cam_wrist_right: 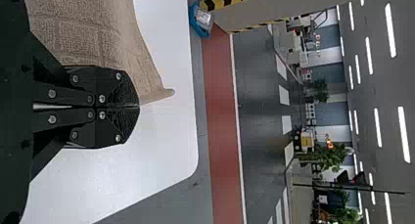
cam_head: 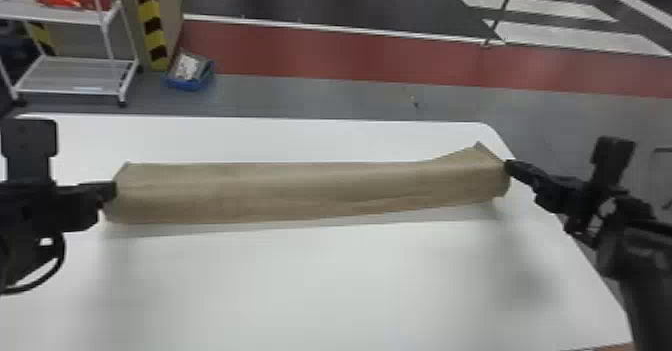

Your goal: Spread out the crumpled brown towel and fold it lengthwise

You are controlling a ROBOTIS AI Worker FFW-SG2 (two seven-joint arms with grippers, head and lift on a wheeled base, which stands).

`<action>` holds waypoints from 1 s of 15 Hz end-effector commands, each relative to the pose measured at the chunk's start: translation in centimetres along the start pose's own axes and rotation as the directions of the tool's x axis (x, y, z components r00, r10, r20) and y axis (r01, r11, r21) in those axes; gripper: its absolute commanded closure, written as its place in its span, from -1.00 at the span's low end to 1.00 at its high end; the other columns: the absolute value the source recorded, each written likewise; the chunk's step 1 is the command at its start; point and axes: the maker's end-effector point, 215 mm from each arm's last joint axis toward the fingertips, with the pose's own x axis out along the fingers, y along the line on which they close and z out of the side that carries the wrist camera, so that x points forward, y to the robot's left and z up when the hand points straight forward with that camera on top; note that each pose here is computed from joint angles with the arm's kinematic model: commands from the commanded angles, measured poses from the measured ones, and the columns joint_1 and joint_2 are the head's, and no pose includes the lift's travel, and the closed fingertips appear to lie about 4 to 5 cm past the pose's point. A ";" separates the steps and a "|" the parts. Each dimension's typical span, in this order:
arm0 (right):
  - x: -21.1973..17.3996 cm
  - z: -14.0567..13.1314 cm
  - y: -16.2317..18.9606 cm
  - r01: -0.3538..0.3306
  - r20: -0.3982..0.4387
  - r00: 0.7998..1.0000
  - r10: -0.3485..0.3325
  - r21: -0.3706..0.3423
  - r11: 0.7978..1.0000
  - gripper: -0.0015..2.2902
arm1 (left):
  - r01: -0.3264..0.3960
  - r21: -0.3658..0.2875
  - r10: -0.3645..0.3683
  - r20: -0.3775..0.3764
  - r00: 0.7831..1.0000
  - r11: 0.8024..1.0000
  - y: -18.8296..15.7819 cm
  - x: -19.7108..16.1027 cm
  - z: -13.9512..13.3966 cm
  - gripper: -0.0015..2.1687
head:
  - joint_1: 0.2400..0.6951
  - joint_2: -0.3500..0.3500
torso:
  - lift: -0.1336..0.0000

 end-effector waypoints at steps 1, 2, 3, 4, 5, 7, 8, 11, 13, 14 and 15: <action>-0.4 -1.1 -0.6 0.008 -0.019 1.000 -0.008 -0.001 1.000 0.32 | -0.005 -0.008 0.005 -0.004 1.000 1.000 0.5 -0.3 -0.6 0.11 | 1.00 -0.58 | -0.86; -0.6 -1.9 -0.9 0.013 -0.029 0.999 -0.013 -0.001 1.000 0.32 | -0.003 -0.009 0.003 -0.017 1.000 1.000 0.6 -0.3 -1.1 0.11 | 1.00 -0.59 | -0.86; -0.7 -2.5 -0.9 0.014 -0.034 0.999 -0.014 -0.006 1.000 0.32 | -0.012 -0.001 0.012 -0.038 0.999 1.000 0.8 -0.3 -1.9 0.11 | 1.00 -0.59 | -0.86; -0.9 -2.9 -1.0 0.015 -0.037 0.999 -0.015 -0.011 1.000 0.32 | -0.020 0.009 0.020 -0.057 0.998 1.000 1.0 -0.3 -2.6 0.11 | 1.00 -0.60 | -0.86; -0.9 -3.5 -0.7 0.010 -0.046 0.999 -0.011 -0.014 1.000 0.32 | -0.018 0.013 0.019 -0.060 0.998 1.000 0.9 -0.3 -2.8 0.11 | 1.00 -0.60 | -0.86; -0.9 -3.8 -0.4 0.007 -0.046 0.999 -0.007 -0.009 1.000 0.32 | -0.014 0.013 0.015 -0.061 0.998 1.000 0.6 -0.1 -3.0 0.11 | 1.00 -0.60 | -0.86; -1.0 -3.9 -0.3 0.007 -0.048 0.999 -0.007 -0.008 1.000 0.32 | -0.012 0.012 0.012 -0.052 0.999 1.000 0.4 -0.1 -2.8 0.11 | 1.00 -0.60 | -0.86; -1.3 -4.2 -0.7 0.011 -0.058 0.998 -0.011 -0.001 1.000 0.32 | -0.017 0.015 0.018 -0.034 0.999 1.000 0.7 -0.1 -2.2 0.11 | 1.00 -0.60 | -0.86; -1.3 -4.5 -0.8 0.018 -0.067 0.998 -0.017 0.007 1.000 -0.07 | -0.018 0.013 0.018 0.000 1.000 1.000 0.7 0.1 -1.3 0.01 | 1.00 -0.60 | -0.86; -1.3 -4.7 -0.7 0.016 -0.066 0.998 -0.016 0.006 1.000 -0.48 | -0.019 0.013 0.018 0.028 0.999 1.000 0.6 0.1 -0.6 -0.26 | 1.00 -0.60 | -0.86; -1.4 -4.7 -0.7 0.018 -0.065 0.998 -0.017 0.006 1.000 -0.74 | -0.018 0.013 0.017 0.039 0.999 1.000 0.6 0.1 -0.4 -0.44 | 1.00 -0.60 | -0.86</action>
